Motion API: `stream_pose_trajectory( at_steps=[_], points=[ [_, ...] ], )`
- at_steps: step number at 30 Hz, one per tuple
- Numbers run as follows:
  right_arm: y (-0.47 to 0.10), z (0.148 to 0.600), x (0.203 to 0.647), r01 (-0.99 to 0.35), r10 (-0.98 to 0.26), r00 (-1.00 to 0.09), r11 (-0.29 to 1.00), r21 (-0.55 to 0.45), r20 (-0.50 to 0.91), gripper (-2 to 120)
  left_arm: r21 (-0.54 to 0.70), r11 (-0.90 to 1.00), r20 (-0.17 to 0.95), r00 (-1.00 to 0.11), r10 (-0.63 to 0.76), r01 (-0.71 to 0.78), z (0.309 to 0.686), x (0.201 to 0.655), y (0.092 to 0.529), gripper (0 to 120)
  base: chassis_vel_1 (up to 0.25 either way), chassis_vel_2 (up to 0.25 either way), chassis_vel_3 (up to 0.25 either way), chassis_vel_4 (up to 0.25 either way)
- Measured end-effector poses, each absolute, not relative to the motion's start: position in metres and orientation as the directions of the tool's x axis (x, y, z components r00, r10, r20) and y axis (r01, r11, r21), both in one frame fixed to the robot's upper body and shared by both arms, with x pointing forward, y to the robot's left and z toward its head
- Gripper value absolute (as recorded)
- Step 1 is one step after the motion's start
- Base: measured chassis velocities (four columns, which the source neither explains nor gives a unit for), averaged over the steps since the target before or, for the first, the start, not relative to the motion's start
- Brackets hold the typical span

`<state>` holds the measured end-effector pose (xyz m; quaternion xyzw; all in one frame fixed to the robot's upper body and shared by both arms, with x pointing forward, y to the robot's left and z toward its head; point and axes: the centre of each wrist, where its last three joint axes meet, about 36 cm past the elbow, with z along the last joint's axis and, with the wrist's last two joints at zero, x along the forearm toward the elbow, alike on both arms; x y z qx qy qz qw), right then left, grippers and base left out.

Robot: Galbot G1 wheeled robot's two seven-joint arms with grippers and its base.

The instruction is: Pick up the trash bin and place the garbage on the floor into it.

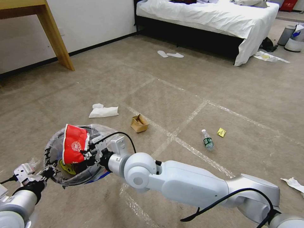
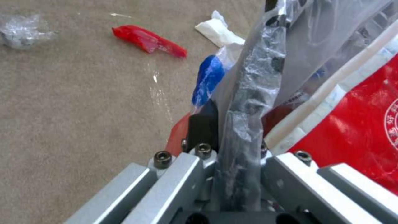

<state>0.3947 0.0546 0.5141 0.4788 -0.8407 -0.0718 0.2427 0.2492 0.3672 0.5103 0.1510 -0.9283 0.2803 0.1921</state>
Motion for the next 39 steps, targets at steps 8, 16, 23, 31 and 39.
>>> stream_pose_trajectory(
  at_steps=[8,16,23,31,39],
  points=[
    [0.056,0.509,0.391,-0.774,-0.838,-0.422,0.532,0.345,0.347,9,-0.464,0.796,0.439,-0.881,-0.174,-0.389,0.510,0.249,0.368,0,0.000,0.000,0.000,0.000],
    [0.053,0.509,0.386,-0.776,-0.840,-0.416,0.527,0.346,0.348,42,-0.466,0.794,0.441,-0.881,-0.174,-0.390,0.508,0.250,0.367,0,0.000,0.000,0.000,0.000],
    [0.051,0.511,0.383,-0.779,-0.843,-0.412,0.523,0.345,0.347,68,-0.467,0.793,0.442,-0.880,-0.175,-0.392,0.508,0.250,0.367,0,0.000,0.000,0.000,0.000],
    [0.048,0.511,0.380,-0.779,-0.845,-0.408,0.519,0.351,0.345,95,-0.471,0.793,0.441,-0.882,-0.168,-0.387,0.507,0.251,0.366,0,0.000,0.000,0.000,0.000],
    [0.032,0.525,0.376,-0.768,-0.876,-0.424,0.482,0.423,0.228,100,-0.469,0.788,0.444,-0.878,-0.180,-0.399,0.506,0.251,0.367,0,0.000,0.000,0.000,0.000]
  ],
)
